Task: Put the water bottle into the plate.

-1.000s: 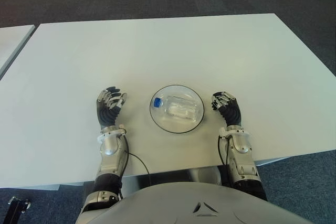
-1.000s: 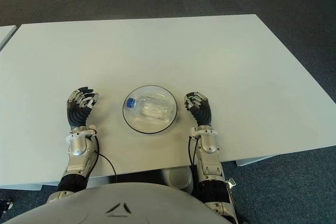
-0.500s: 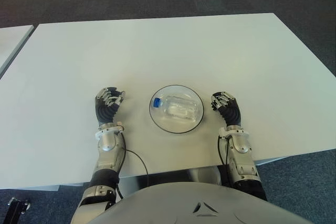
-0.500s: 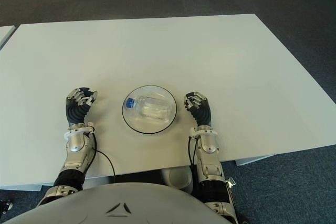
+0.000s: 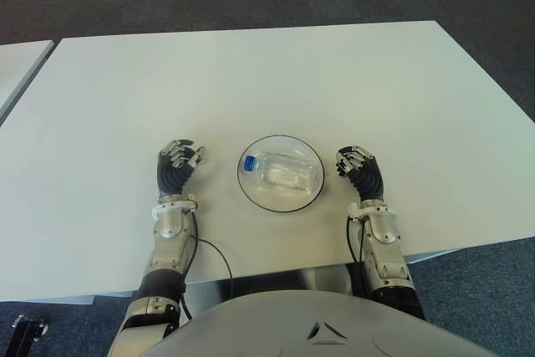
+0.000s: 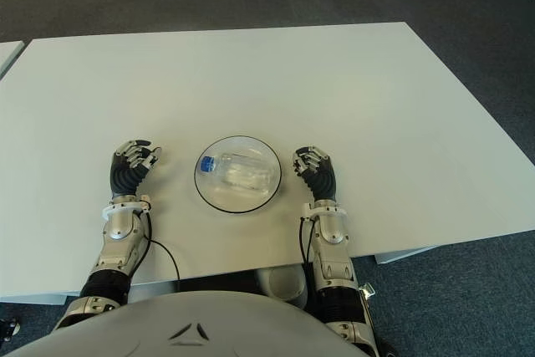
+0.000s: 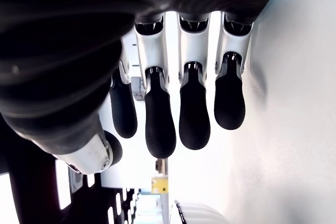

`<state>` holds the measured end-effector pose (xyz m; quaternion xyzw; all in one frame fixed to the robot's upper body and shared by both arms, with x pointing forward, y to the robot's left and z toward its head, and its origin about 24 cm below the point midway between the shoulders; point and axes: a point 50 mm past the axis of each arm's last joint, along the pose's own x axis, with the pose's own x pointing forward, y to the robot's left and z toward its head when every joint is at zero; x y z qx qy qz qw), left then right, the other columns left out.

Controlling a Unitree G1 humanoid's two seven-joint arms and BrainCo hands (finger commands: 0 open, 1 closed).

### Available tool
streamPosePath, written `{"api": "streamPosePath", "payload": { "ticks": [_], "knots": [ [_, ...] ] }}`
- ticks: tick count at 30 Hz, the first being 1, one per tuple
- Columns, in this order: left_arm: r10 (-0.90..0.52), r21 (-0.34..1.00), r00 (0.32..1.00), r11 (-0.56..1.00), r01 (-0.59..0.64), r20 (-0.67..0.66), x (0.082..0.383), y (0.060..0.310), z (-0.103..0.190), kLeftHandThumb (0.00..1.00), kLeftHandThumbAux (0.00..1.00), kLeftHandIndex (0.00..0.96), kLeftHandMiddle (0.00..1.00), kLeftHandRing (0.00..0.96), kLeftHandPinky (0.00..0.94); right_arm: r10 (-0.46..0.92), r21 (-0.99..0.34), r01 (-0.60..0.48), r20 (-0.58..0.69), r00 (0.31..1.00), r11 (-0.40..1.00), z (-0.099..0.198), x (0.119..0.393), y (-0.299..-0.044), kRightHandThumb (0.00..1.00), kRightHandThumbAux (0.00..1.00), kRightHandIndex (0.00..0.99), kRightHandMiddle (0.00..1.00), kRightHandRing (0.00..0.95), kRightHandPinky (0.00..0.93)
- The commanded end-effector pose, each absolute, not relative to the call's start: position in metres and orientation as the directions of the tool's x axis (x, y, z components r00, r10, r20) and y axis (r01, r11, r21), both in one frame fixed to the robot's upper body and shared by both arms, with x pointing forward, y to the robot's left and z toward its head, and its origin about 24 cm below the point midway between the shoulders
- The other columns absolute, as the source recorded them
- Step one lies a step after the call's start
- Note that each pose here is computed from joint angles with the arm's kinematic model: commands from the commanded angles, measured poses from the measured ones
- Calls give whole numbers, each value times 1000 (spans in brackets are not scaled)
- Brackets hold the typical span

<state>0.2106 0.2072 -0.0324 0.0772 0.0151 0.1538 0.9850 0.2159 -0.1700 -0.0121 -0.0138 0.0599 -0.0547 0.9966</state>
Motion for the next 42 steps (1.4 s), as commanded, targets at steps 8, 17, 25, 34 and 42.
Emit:
{"api": "streamPosePath", "payload": {
  "ticks": [8,17,25,34,42],
  "knots": [
    [202,233,975,956,-177,-90,201,204,-42,700,718,432,604,596,579,-105,-24,103,-184,977,994,-23,210,-168,704,729,437,655,650,651],
    [219,250,970,950,-187,-105,200,203,-41,702,718,432,607,603,583,-113,-31,109,-184,976,994,-23,210,-167,705,729,437,650,648,652],
    [197,274,977,947,-169,-77,200,201,-39,703,718,431,610,613,592,-117,-33,113,-184,976,993,-23,210,-167,704,729,437,650,646,648],
    [191,277,977,948,-157,-99,199,201,-40,702,718,431,588,591,555,-111,-25,108,-182,977,994,-23,210,-167,704,729,437,653,645,646],
    [195,271,975,949,-160,-106,199,199,-39,702,718,430,570,572,541,-110,-33,106,-181,977,994,-23,210,-167,705,729,437,650,648,659]
  ]
}}
